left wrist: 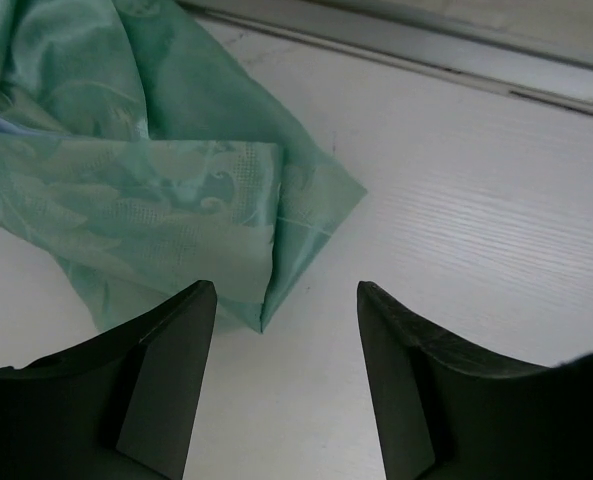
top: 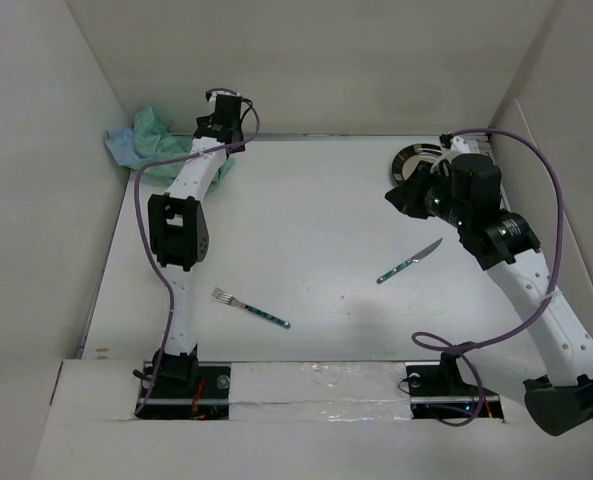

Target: Set the dinner table for one person

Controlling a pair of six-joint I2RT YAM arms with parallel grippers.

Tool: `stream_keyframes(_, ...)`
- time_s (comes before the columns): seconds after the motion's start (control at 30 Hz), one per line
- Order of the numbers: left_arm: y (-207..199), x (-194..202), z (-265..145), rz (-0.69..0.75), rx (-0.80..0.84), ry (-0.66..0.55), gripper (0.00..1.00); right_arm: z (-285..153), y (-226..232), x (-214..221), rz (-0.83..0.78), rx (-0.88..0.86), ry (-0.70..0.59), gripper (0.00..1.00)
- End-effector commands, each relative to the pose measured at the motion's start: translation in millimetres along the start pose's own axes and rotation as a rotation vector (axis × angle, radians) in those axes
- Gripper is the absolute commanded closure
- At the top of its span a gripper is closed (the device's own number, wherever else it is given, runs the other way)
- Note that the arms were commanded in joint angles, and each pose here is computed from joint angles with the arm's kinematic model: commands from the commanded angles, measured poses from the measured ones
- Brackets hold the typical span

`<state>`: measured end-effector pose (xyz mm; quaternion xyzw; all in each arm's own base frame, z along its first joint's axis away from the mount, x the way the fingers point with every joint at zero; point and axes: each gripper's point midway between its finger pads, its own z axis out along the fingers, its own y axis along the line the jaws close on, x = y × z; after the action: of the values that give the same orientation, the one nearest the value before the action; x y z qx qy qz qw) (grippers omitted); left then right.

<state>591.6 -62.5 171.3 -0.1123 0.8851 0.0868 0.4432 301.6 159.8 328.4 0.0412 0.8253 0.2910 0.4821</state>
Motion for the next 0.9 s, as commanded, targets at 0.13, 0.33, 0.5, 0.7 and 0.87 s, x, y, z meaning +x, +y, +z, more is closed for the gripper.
stream_keyframes(0.13, 19.1, -10.3, 36.0, -0.055, -0.111, -0.056, 0.46, 12.9, 0.0, 18.9, -0.018, -0.046, 0.075, 0.8)
stream_keyframes(0.33, 23.7, 13.1, 66.1, -0.058, -0.127, -0.016, 0.51, 20.7, -8.2, 33.1, -0.007, -0.025, 0.126, 0.8)
stream_keyframes(0.5, 25.4, 31.5, 82.9, -0.04, -0.129, 0.018, 0.56, 23.9, -9.3, 34.2, -0.003, -0.019, 0.137, 0.8)
stream_keyframes(0.7, 19.9, 49.4, 98.0, -0.022, -0.114, 0.049, 0.62, 30.3, -9.9, 36.5, -0.001, -0.016, 0.16, 0.81)
stream_keyframes(0.87, 23.3, 49.4, 99.8, -0.028, -0.11, 0.055, 0.8, 33.9, -11.3, 41.0, 0.001, -0.005, 0.173, 0.82)
